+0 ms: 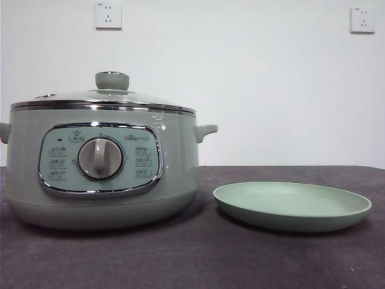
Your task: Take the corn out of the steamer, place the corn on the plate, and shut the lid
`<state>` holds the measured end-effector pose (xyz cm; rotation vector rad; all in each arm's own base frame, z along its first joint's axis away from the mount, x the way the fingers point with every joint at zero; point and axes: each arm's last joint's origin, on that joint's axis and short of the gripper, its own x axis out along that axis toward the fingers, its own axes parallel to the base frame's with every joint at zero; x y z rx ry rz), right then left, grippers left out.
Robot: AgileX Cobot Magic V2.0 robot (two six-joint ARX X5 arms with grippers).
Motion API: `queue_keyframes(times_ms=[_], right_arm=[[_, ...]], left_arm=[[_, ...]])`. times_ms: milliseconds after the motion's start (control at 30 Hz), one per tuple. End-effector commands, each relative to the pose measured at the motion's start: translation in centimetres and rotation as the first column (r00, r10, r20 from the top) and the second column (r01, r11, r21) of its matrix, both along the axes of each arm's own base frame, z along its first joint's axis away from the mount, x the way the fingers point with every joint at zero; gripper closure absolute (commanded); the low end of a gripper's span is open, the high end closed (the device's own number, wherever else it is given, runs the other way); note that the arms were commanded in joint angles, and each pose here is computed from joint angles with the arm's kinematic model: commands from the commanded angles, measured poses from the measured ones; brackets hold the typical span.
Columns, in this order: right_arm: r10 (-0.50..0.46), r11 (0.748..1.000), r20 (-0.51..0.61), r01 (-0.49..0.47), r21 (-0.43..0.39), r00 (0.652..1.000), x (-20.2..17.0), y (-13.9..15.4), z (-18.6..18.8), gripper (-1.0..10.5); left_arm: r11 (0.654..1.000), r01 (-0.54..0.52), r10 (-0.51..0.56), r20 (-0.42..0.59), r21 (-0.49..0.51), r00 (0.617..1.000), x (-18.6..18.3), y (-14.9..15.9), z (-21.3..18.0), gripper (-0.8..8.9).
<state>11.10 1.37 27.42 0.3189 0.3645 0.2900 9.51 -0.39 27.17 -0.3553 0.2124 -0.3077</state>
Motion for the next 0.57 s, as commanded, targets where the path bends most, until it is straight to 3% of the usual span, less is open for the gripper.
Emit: queue_keyframes(times_ms=[33, 200, 333, 467, 533, 567], right_arm=[[0.078, 0.992, -0.006, -0.079, -0.097, 0.997, 0.6, 0.2, 1.4, 9.5], [0.219, 0.965, -0.096, -0.23, -0.129, 0.971, 2.2, 0.6, 3.0, 9.5], [0.25, 0.958, -0.133, -0.265, -0.113, 0.959, 3.6, 0.8, 3.3, 9.3], [0.245, 0.958, -0.162, -0.264, -0.109, 0.956, 4.4, 0.8, 2.9, 7.4], [0.245, 0.958, -0.172, -0.265, -0.107, 0.954, 4.6, 0.8, 2.8, 6.6], [0.242, 0.959, -0.175, -0.263, -0.107, 0.954, 4.7, 0.8, 2.7, 6.5]], left_arm=[[0.995, 0.022, -0.021, -0.013, 0.099, 1.0, 0.7, 0.1, 1.5, 8.22], [0.985, 0.067, -0.057, -0.07, 0.157, 0.996, 1.8, 0.1, 3.7, 8.21], [0.979, 0.159, -0.152, -0.067, 0.124, 0.986, 2.7, -0.1, 4.8, 8.14], [0.986, 0.159, -0.154, -0.105, 0.045, 0.983, 3.5, -0.1, 4.7, 7.96], [0.988, 0.154, -0.15, -0.129, 0.018, 0.98, 3.9, -0.1, 4.5, 6.39], [0.989, 0.151, -0.149, -0.14, 0.007, 0.979, 4.0, -0.1, 4.4, 5.1]])
